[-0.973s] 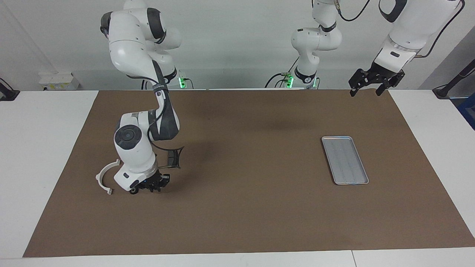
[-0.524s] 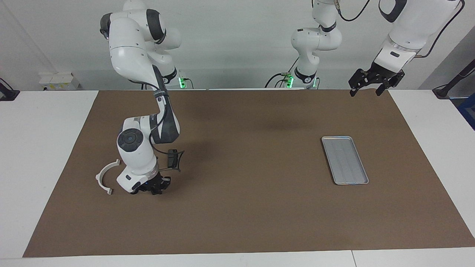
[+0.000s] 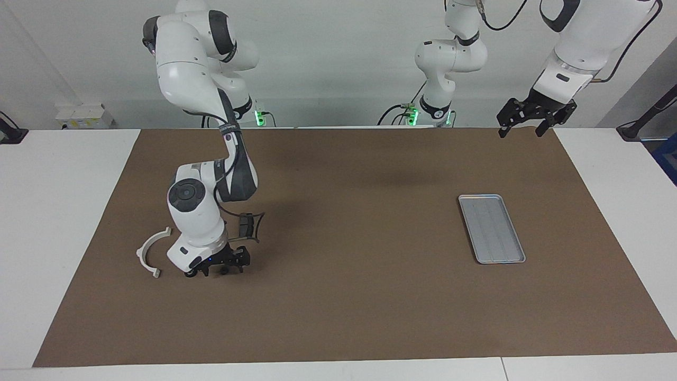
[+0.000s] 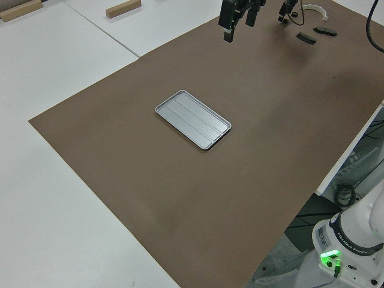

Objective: Place bearing gear from tray to pile

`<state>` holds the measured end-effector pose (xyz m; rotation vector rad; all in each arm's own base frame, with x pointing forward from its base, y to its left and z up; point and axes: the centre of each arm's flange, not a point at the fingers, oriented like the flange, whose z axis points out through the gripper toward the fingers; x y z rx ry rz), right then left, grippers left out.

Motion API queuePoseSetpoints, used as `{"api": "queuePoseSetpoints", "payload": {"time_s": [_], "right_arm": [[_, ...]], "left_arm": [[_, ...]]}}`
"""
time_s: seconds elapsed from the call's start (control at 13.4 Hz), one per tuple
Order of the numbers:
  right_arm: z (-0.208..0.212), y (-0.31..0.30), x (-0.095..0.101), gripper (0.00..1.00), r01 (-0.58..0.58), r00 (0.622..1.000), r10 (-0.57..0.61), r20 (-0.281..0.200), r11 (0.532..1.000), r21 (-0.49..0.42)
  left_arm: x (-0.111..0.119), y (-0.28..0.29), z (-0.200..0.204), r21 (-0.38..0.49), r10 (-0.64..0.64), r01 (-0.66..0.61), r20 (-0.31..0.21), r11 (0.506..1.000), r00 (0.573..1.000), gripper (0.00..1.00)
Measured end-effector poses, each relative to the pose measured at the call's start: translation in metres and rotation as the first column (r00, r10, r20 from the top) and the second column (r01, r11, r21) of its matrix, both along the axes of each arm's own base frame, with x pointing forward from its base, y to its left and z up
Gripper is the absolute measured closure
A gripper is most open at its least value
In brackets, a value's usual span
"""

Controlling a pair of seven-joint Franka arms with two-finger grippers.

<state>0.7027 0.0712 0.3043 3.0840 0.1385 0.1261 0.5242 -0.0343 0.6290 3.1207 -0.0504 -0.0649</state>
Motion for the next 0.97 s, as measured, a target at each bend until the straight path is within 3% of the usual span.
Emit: {"api": "queuePoseSetpoints", "payload": {"time_s": [0.6, 0.75, 0.97], "right_arm": [[0.045, -0.007, -0.003, 0.0, 0.012, 1.0, -0.012, 0.027, 1.0, -0.005], [0.092, -0.01, -0.018, 0.0, 0.023, 1.0, -0.023, 0.008, 1.0, -0.013], [0.197, -0.011, -0.069, 0.0, 0.059, 0.997, -0.058, -0.043, 0.998, 0.029]], "left_arm": [[0.0, 0.0, 0.0, 0.0, 0.0, 0.0, 0.0, 1.0, 1.0, 0.0], [0.0, 0.0, 0.0, 0.0, 0.0, 0.0, 0.0, 1.0, 1.0, 0.0], [0.0, 0.0, 0.0, 0.0, 0.0, 0.0, 0.0, 1.0, 1.0, 0.0]]}}
